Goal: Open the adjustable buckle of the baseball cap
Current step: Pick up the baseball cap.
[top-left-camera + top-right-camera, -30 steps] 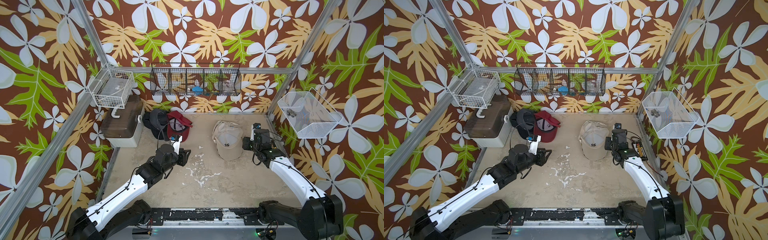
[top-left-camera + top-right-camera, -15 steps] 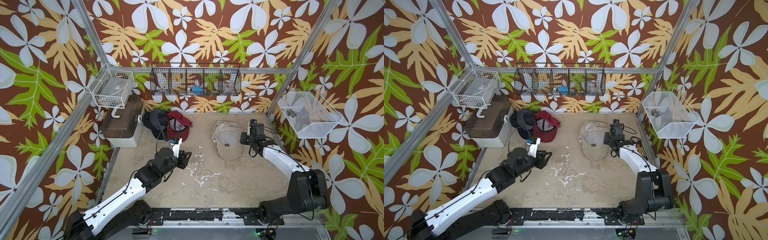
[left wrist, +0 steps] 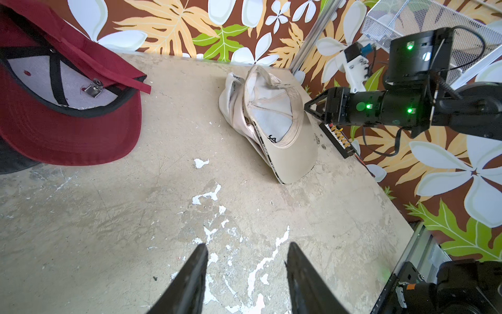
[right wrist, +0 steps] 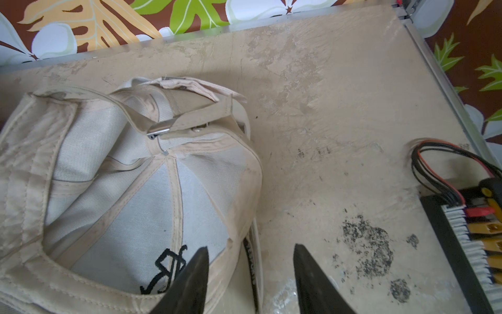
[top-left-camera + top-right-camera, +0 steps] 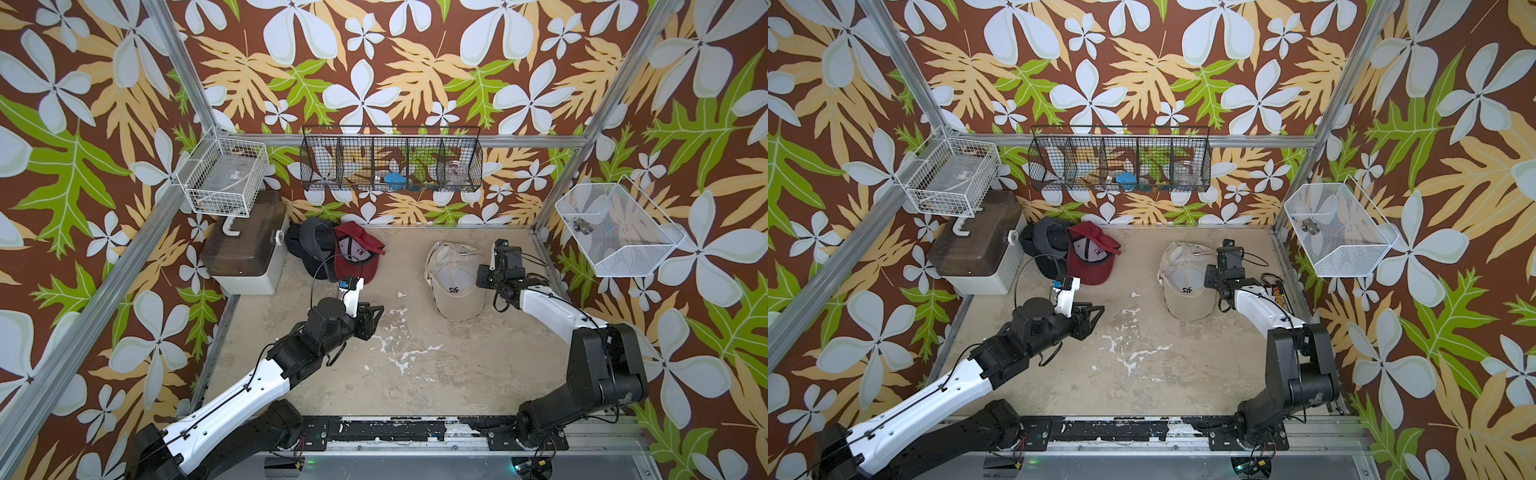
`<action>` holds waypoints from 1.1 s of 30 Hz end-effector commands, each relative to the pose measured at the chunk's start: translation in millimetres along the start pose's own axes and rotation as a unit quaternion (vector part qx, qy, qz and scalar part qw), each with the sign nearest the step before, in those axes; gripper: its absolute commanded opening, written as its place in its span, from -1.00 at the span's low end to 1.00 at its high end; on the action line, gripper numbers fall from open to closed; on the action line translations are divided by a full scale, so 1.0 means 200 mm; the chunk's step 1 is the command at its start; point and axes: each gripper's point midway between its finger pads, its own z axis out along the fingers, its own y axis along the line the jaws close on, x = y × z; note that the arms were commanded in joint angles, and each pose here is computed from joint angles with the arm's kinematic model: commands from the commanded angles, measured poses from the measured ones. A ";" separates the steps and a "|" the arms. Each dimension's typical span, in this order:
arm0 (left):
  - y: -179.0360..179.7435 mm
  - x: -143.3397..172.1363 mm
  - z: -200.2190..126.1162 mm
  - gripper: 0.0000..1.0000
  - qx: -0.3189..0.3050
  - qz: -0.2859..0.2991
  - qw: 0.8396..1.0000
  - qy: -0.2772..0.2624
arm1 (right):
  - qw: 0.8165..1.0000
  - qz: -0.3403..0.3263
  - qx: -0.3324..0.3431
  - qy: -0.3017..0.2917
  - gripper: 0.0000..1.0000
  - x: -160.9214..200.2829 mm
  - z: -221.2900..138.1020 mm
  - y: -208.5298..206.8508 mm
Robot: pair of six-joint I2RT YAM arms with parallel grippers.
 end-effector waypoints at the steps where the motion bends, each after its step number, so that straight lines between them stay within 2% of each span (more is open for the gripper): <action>1: -0.03 -0.02 -0.01 -0.01 0.015 -0.004 1.000 -0.009 | 1.000 0.006 -0.007 -0.008 0.02 -0.04 0.02 0.02; 12: -0.06 -0.05 -0.04 -0.01 0.025 -0.011 1.000 -0.011 | 1.000 -0.009 -0.019 -0.006 -0.12 -0.10 0.04 0.05; 18: -0.06 -0.05 -0.06 -0.01 0.023 -0.016 1.000 -0.010 | 0.999 -0.007 -0.033 -0.004 -0.32 -0.07 0.05 0.07; 26: -0.04 -0.05 -0.09 -0.01 0.014 -0.012 1.000 -0.013 | 1.000 -0.007 -0.022 -0.003 -0.32 -0.09 0.07 0.03; 33: -0.04 -0.05 -0.09 -0.01 0.017 -0.015 1.000 -0.012 | 1.000 -0.003 0.004 -0.023 -0.25 -0.18 0.04 -0.03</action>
